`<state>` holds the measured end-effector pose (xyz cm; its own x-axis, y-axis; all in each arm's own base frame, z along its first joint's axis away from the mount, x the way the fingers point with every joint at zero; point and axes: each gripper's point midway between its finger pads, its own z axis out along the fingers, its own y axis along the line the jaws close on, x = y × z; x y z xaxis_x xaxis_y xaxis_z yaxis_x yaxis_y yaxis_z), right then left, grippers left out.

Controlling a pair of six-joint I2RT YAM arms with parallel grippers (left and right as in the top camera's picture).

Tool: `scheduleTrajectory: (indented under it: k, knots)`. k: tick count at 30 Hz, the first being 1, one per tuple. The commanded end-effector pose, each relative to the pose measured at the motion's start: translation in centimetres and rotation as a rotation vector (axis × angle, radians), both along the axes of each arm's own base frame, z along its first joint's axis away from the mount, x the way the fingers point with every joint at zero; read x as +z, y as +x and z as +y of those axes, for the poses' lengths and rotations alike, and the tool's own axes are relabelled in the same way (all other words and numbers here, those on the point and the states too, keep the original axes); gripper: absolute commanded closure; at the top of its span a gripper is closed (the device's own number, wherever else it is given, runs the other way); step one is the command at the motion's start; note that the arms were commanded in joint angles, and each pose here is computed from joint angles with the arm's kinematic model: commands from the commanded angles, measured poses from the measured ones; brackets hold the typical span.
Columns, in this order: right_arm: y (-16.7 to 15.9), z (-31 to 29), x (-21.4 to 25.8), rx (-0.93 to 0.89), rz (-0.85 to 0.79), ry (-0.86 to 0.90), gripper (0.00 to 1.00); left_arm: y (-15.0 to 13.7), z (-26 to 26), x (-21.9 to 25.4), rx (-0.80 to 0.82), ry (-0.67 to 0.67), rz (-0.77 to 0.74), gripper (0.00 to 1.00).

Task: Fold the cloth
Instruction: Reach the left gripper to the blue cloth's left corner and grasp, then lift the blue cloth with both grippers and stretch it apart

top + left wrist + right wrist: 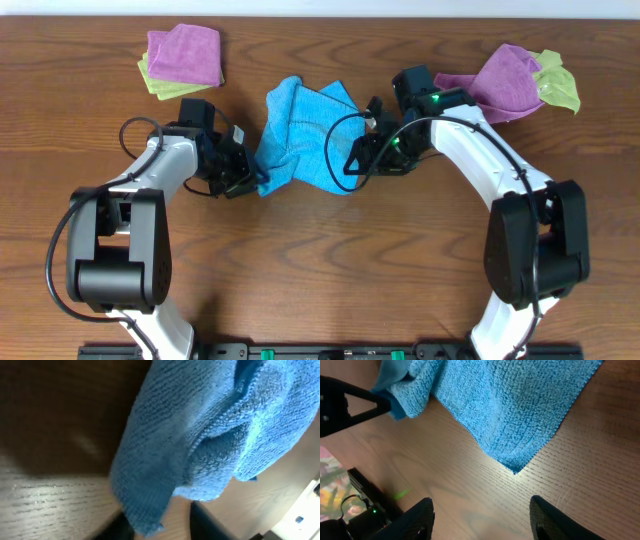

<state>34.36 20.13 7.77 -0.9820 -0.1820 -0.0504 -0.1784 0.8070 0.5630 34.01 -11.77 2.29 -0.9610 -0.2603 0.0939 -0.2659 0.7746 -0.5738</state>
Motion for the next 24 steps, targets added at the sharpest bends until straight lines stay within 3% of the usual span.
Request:
scheduleTrajectory:
  k: [1,9,16,24]
  knots:
    - [-0.1,0.0,0.7,-0.010,-0.003,0.022,0.39,0.4,0.2,-0.3,-0.001,0.019,-0.010,0.94]
    - [-0.1,-0.4,-0.2,-0.013,-0.010,-0.002,0.37,0.9,0.3,-0.2,-0.001,0.018,-0.034,0.94]
    - [-1.4,-0.3,-4.0,-0.065,0.019,0.027,0.37,0.7,0.9,-0.2,0.009,0.015,-0.022,0.94]
    - [-1.3,-0.1,-6.1,-0.160,0.020,0.055,0.41,0.5,0.6,0.3,-0.001,-0.035,-0.019,0.94]
